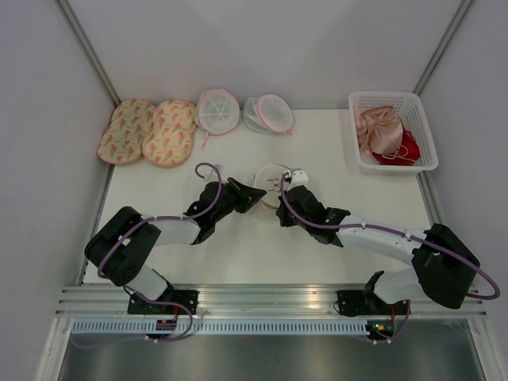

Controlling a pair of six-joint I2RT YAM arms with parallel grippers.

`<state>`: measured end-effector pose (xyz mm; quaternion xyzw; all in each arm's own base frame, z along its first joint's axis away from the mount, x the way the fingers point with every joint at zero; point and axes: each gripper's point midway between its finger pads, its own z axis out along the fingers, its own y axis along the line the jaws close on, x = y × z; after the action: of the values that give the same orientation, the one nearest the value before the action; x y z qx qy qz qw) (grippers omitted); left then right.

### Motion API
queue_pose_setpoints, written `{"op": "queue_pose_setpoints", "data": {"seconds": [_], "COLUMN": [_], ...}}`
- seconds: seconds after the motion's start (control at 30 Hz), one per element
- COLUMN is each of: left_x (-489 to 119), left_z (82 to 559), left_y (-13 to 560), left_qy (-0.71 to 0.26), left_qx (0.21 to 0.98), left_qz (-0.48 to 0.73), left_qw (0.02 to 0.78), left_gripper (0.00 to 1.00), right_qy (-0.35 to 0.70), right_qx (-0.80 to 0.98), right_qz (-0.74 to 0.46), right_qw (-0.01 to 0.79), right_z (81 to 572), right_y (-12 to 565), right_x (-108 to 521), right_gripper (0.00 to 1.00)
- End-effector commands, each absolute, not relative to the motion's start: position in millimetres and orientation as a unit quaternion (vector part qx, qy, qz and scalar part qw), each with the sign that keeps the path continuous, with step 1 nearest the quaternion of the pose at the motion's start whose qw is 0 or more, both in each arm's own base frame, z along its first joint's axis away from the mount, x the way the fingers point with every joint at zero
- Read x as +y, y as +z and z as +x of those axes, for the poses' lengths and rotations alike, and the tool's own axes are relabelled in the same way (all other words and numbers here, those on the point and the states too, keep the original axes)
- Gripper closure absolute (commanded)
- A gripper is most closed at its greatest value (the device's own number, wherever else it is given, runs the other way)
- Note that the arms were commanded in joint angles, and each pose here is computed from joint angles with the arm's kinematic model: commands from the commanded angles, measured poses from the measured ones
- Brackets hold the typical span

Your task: Unzip the laundry bag and remove the bra

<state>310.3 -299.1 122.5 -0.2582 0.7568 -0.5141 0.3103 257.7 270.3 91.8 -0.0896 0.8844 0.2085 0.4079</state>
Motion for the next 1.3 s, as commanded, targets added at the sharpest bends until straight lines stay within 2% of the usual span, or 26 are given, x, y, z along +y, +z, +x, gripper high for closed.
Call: {"op": "queue_pose_setpoints", "data": {"seconds": [0.0, 0.13, 0.3, 0.47, 0.6, 0.7, 0.8, 0.83, 0.87, 0.9, 1.0, 1.03, 1.1, 1.13, 1.2, 1.27], "left_x": [-307.9, -301.7, -278.2, -271.4, -280.6, -280.6, -277.7, -276.5, -275.2, -271.8, -246.0, -229.1, -213.3, -208.2, -211.8, -212.9], "left_z": [301.3, 288.9, 284.8, 283.4, 280.5, 299.3, 325.5, 332.6, 336.6, 341.2, 355.7, 358.5, 350.9, 338.5, 318.1, 297.6], "left_y": [136.6, 128.6, 110.6, 112.9, 118.5, 131.0, 149.3, 151.5, 150.5, 147.8, 140.0, 145.5, 149.2, 144.8, 173.1, 176.8], "left_qy": [-0.536, -0.534, -0.504, -0.502, -0.517, -0.519, -0.528, -0.523, -0.515, -0.503, -0.422, -0.388, -0.368, -0.372, -0.418, -0.444], "left_qx": [0.764, 0.790, 0.824, 0.832, 0.827, 0.814, 0.796, 0.796, 0.802, 0.810, 0.844, 0.845, 0.844, 0.843, 0.817, 0.808], "left_qz": [-0.202, -0.115, -0.062, 0.022, 0.109, 0.132, 0.087, 0.077, 0.064, 0.047, -0.025, -0.057, -0.088, -0.114, -0.126, -0.136], "left_qw": [0.297, 0.278, 0.252, 0.236, 0.193, 0.225, 0.281, 0.295, 0.297, 0.299, 0.331, 0.364, 0.380, 0.372, 0.376, 0.363], "left_gripper": [0.98, 0.98, 0.98, 0.98, 0.98, 0.98, 0.51, 0.24, 0.20, 0.01, 0.00, 0.00, 0.00, 0.00, 0.00, 0.00], "right_qy": [0.146, 0.059, -0.026, -0.058, -0.074, -0.047, -0.001, 0.013, 0.032, 0.046, 0.073, 0.081, 0.106, 0.117, 0.158, 0.248], "right_qx": [0.888, 0.904, 0.907, 0.907, 0.906, 0.909, 0.911, 0.909, 0.911, 0.909, 0.908, 0.907, 0.906, 0.905, 0.896, 0.883], "right_qz": [-0.065, -0.051, -0.043, -0.041, -0.040, -0.048, -0.057, -0.061, -0.065, -0.067, -0.070, -0.073, -0.082, -0.089, -0.107, -0.150], "right_qw": [0.431, 0.420, 0.418, 0.415, 0.414, 0.411, 0.409, 0.412, 0.407, 0.408, 0.407, 0.407, 0.402, 0.398, 0.401, 0.369], "right_z": [274.8, 271.8, 270.7, 272.3, 277.5, 275.7, 271.3, 270.3, 267.4, 267.4, 265.5, 265.0, 262.5, 261.3, 260.7, 242.5], "right_y": [105.1, 99.0, 101.6, 97.7, 98.6, 99.5, 101.1, 104.2, 103.7, 105.6, 110.1, 111.1, 112.1, 112.1, 116.5, 120.5], "right_x": [254.8, 219.2, 184.2, 167.8, 157.3, 166.1, 179.0, 183.2, 189.2, 194.1, 203.9, 206.6, 216.3, 221.2, 238.2, 270.4], "right_gripper": [0.99, 0.99, 1.00, 1.00, 1.00, 1.00, 1.00, 1.00, 1.00, 1.00, 1.00, 1.00, 1.00, 0.99, 1.00, 0.99]}}
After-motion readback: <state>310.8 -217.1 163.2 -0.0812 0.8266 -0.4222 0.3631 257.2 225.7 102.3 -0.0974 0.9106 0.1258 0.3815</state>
